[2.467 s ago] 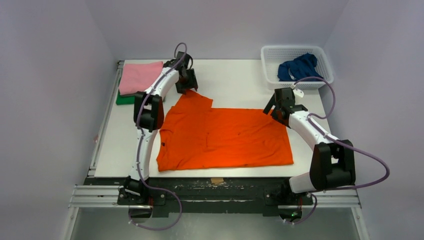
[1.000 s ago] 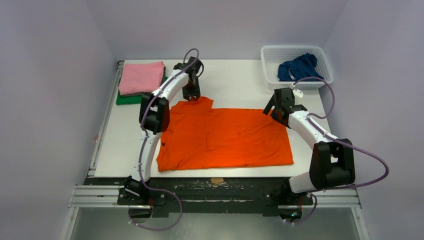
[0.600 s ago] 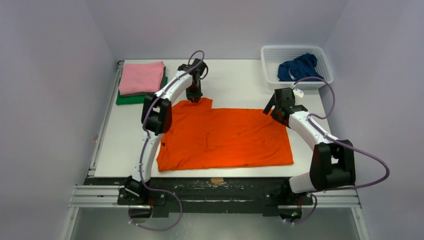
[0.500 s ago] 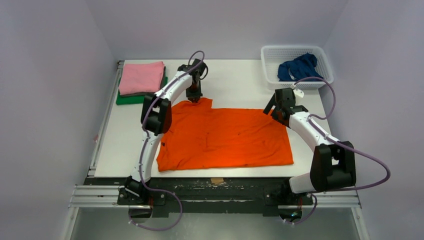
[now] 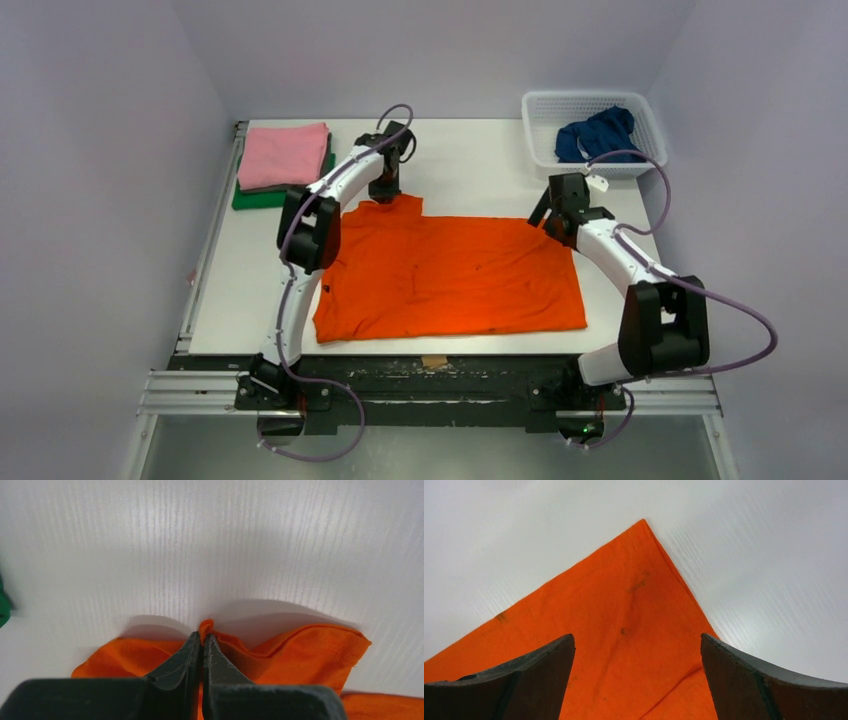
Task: Fold and stack the t-shirts
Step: Grab the side of the flattened tshirt furthest away from the robot with both arms, then fold the other side of the tshirt into a rectangle, then rotate the tshirt 90 degrees
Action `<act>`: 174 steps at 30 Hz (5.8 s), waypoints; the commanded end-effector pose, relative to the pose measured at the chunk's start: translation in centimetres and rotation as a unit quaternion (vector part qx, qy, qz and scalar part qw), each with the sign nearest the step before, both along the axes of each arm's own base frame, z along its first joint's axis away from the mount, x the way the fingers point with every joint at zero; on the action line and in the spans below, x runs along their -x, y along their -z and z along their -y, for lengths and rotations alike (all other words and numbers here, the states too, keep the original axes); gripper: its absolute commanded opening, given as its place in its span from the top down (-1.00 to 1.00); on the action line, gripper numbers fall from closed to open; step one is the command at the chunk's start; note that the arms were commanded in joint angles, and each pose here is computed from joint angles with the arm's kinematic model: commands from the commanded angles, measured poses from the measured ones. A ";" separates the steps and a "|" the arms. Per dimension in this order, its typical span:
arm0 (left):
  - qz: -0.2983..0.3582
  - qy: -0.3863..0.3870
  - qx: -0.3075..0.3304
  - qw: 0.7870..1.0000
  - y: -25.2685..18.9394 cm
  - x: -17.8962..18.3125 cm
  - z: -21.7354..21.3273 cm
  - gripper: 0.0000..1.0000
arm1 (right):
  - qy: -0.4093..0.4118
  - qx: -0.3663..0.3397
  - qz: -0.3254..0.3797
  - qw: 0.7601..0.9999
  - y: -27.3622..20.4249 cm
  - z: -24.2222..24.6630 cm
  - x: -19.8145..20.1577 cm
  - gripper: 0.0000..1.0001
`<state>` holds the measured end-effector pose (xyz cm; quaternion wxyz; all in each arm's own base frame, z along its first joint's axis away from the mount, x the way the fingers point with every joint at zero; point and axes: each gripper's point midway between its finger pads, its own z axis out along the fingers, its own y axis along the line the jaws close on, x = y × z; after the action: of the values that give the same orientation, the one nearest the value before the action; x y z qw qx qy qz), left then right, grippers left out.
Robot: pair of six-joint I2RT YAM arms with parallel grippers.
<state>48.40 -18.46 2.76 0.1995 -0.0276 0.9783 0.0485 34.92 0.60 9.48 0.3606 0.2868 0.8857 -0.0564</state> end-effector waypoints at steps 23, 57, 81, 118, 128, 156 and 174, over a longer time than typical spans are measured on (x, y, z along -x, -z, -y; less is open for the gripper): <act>0.140 0.031 0.094 0.985 -8.4 3.0 0.5 1.00 | 0.075 0.089 -0.142 0.983 6.2 3.7 -8.6 -0.34; 0.193 0.040 0.105 0.975 -12.4 10.0 -1.1 1.00 | 0.066 0.090 -0.073 0.991 2.2 3.7 -6.7 1.00; 0.194 -0.013 0.121 0.974 -11.5 23.8 -4.7 1.00 | 0.045 0.094 -0.055 0.993 -0.4 3.5 0.4 1.00; 0.158 0.035 0.181 0.970 -10.1 32.3 -2.0 -1.00 | -0.010 -0.008 0.011 1.000 -1.2 0.3 3.5 -0.52; 0.098 -0.044 0.202 0.973 -4.8 23.9 1.2 -1.00 | -0.222 -0.130 0.014 0.966 2.6 -10.6 0.6 -0.59; -0.081 -0.142 0.356 0.920 0.0 3.6 14.7 -1.00 | -0.271 -0.253 -0.097 0.924 6.0 -18.0 14.3 -0.51; -0.032 -0.112 0.507 0.854 -1.1 -6.2 21.2 -1.00 | -0.419 -0.225 -0.125 0.871 4.0 -27.3 17.9 -0.52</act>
<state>52.89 -39.14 6.10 0.1115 -0.2285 0.8753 -0.4114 16.82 27.03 3.93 0.1525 -0.0394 0.9512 0.2654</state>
